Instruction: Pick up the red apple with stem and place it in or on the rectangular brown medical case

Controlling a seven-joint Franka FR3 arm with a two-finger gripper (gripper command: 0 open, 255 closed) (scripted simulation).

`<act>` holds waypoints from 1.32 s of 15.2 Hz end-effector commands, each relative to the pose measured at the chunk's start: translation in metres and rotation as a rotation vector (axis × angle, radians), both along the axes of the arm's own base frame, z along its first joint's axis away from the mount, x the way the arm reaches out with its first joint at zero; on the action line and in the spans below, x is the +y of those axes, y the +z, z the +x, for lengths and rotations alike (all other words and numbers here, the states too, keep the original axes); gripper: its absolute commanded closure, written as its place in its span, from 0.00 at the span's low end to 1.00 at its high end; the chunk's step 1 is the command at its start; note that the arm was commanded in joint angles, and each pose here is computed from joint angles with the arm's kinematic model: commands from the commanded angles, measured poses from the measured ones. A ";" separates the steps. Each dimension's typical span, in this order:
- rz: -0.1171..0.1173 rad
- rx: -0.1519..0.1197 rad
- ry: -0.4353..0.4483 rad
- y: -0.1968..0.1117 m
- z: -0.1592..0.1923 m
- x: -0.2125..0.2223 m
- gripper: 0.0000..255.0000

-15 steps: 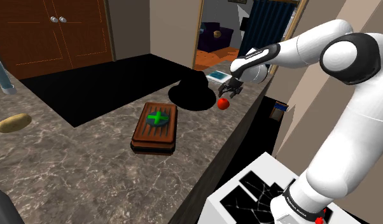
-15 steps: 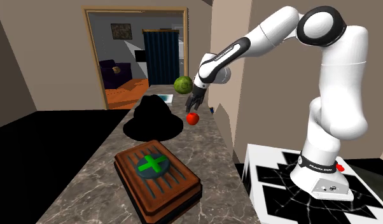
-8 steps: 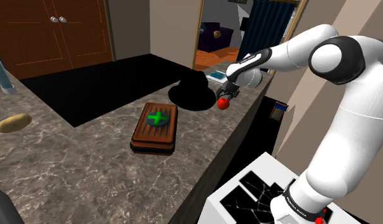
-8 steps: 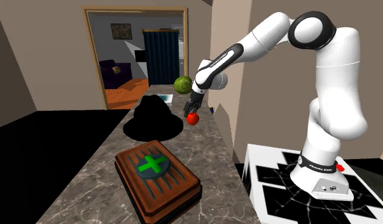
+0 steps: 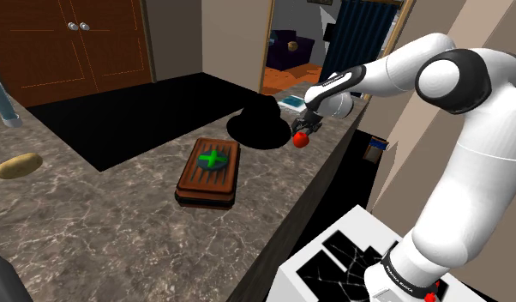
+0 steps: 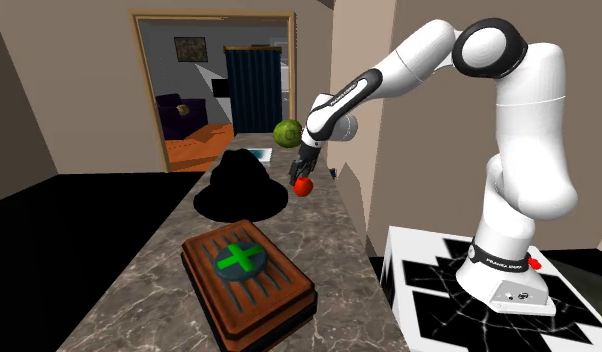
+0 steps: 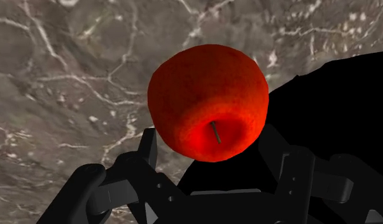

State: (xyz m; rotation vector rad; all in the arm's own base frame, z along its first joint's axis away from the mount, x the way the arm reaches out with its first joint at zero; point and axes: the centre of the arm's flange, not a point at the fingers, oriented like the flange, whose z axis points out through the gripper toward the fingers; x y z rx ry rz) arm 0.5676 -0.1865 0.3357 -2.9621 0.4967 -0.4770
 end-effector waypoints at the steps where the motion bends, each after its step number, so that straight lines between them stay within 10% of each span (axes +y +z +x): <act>1: 0.001 0.002 0.000 -0.001 0.000 0.000 1.00; 20: 0.001 0.002 0.000 0.062 0.000 0.000 1.00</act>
